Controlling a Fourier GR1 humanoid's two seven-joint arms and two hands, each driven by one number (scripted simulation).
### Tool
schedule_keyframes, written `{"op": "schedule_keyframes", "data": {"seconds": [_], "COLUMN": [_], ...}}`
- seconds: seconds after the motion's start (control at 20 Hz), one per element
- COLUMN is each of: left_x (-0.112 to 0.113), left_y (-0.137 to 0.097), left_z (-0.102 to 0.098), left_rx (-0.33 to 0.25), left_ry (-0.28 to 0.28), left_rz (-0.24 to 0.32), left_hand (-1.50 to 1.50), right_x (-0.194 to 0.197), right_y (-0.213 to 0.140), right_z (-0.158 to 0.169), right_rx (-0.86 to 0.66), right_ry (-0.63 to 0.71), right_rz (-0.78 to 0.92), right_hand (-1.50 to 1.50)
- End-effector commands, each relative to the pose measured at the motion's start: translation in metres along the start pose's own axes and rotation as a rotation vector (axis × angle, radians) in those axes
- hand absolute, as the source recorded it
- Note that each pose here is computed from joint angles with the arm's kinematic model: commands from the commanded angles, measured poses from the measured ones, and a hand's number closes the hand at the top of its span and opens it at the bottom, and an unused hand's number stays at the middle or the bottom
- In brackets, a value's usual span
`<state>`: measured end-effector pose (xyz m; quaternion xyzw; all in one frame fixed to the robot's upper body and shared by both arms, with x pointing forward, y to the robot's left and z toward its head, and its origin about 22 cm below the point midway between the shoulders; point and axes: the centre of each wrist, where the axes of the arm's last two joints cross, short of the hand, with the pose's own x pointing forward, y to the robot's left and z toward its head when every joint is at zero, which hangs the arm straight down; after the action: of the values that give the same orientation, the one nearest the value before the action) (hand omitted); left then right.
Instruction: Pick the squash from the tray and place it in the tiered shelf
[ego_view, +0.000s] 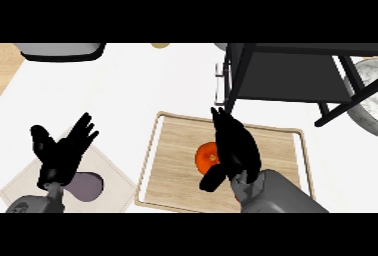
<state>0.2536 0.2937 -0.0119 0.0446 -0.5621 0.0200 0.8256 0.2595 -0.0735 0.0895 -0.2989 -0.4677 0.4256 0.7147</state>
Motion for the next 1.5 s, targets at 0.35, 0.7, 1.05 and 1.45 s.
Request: {"op": "schedule_keyframes", "data": {"seconds": [0.35,0.7,1.05,1.45], "left_x": [0.003,-0.014,-0.030,-0.024], "left_y": [0.001,-0.001,-0.008,0.014], "left_z": [-0.001,-0.003,0.008,-0.005], "left_rx": [0.005,0.016,0.005,0.017], "left_ry": [0.069,0.072,0.068,0.072], "left_rz": [-0.004,-0.009,0.010,0.008], "left_hand": [0.00,0.00,0.00,0.00], "right_x": [0.015,0.000,-0.008,0.013], "right_y": [0.015,0.051,0.052,0.045], "right_z": [-0.014,-0.013,-0.022,0.004], "right_rx": [-0.032,0.072,0.131,0.088], "right_ry": [0.075,0.021,-0.102,-0.213], "right_rz": [-0.027,0.054,0.074,0.026], "right_hand": [-1.50,1.50,1.50,1.50]}}
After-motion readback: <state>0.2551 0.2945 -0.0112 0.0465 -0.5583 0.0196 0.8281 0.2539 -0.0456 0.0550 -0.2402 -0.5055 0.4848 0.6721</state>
